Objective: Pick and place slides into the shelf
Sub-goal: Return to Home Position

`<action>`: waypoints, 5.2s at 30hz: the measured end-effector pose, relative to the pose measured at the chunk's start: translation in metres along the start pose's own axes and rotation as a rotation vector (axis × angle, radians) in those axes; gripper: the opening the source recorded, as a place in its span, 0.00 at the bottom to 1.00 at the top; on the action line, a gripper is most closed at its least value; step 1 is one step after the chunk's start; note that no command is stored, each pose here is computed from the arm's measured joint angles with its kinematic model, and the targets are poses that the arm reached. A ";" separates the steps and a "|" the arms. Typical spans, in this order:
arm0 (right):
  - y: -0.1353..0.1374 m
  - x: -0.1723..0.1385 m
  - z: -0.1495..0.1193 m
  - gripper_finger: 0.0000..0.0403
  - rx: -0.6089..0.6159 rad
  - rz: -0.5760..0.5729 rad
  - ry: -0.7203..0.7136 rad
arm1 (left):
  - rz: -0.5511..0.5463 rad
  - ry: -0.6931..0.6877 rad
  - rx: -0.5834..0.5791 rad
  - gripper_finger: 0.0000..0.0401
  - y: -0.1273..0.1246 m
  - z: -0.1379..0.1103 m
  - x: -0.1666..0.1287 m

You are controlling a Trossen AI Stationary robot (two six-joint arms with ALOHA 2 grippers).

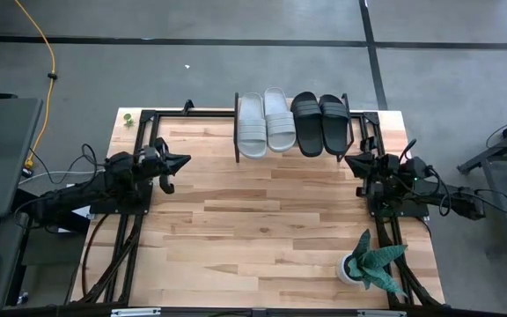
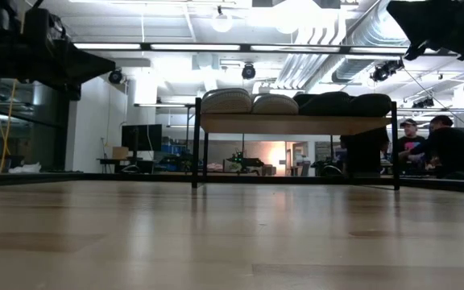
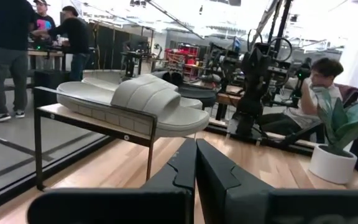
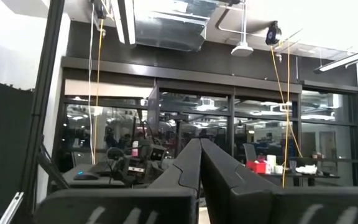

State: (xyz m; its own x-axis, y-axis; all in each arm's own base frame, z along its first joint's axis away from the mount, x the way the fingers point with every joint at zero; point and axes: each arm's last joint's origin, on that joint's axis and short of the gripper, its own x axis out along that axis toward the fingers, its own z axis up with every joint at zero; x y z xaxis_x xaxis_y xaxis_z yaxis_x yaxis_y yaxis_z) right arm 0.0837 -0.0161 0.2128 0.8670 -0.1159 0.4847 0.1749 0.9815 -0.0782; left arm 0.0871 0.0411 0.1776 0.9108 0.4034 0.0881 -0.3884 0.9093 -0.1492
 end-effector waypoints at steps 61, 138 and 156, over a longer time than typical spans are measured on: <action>0.001 -0.011 -0.045 0.00 -0.015 -0.021 0.489 | 0.046 0.166 0.078 0.00 0.004 -0.018 0.005; 0.001 -0.011 -0.046 0.00 -0.048 -0.044 0.492 | 0.038 0.166 0.092 0.00 0.004 -0.018 0.005; 0.001 -0.011 -0.046 0.00 -0.048 -0.044 0.492 | 0.038 0.166 0.091 0.00 0.004 -0.018 0.005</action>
State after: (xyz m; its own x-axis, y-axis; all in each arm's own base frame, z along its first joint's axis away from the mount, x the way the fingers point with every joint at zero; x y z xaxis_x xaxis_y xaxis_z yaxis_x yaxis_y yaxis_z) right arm 0.0952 -0.0211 0.1676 0.9737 -0.2267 0.0208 0.2276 0.9673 -0.1121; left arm 0.0931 0.0447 0.1597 0.9030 0.4219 -0.0810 -0.4269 0.9024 -0.0587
